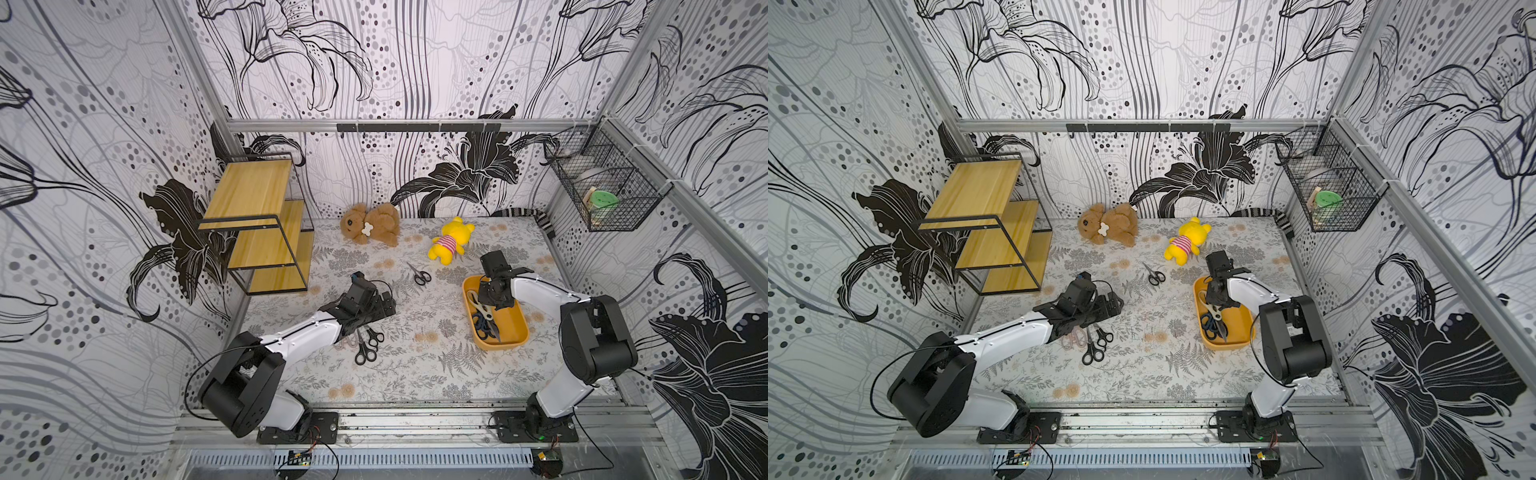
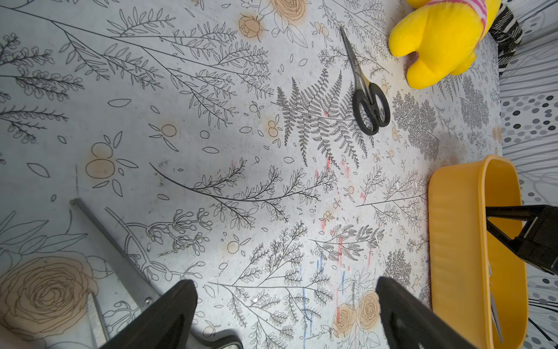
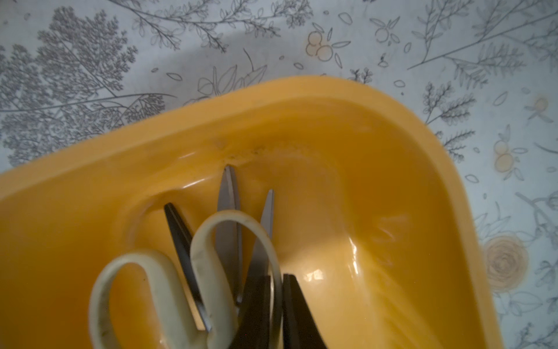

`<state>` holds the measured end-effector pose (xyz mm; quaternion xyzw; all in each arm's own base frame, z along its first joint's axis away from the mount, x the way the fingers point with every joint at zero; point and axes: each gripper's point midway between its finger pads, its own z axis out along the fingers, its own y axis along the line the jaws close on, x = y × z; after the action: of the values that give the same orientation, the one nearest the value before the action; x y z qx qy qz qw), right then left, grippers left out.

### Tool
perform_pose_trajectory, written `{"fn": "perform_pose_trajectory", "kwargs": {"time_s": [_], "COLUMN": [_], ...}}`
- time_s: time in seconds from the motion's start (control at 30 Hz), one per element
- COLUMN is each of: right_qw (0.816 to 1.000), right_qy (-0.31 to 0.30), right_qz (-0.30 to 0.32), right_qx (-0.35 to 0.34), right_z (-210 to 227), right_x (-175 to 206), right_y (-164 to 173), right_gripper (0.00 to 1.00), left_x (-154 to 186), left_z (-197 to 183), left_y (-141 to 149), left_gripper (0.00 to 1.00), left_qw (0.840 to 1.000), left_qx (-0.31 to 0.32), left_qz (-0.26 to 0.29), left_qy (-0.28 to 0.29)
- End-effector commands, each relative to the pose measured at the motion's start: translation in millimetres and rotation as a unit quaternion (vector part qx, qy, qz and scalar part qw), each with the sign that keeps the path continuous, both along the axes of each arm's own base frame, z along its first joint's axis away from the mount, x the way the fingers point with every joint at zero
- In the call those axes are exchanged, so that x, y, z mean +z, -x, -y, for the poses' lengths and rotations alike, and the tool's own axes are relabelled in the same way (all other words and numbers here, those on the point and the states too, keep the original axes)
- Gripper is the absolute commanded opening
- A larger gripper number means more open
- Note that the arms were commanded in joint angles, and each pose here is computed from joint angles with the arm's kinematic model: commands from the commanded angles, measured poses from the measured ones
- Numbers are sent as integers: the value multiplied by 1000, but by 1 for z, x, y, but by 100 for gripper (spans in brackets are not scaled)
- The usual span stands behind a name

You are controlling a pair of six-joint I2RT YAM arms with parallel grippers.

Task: Put the scissors into the storage box
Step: Place the scissors in the storage box.

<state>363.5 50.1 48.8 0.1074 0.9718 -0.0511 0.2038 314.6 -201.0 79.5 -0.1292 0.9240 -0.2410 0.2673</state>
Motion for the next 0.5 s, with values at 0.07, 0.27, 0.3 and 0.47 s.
{"fn": "perform_pose_trajectory", "kwargs": {"time_s": [0.07, 0.27, 0.3, 0.47], "right_qw": [1000, 997, 996, 991], "right_qy": [10, -37, -51, -78], "right_qz": [8, 61, 69, 97], "right_qx": [-3, 11, 17, 53], "right_z": [5, -11, -18, -56], "right_x": [20, 67, 74, 98], "right_y": [3, -9, -11, -25], "right_gripper": [25, 31, 32, 32], "left_x": [0, 0, 0, -2], "left_z": [-3, -5, -6, -9], "left_y": [1, -1, -2, -3], "left_gripper": [97, 97, 97, 97], "left_qw": [1000, 1000, 1000, 999], "left_qx": [-1, 8, 11, 30], "left_qz": [12, 16, 18, 26], "left_qy": [-10, -9, -7, 4]}}
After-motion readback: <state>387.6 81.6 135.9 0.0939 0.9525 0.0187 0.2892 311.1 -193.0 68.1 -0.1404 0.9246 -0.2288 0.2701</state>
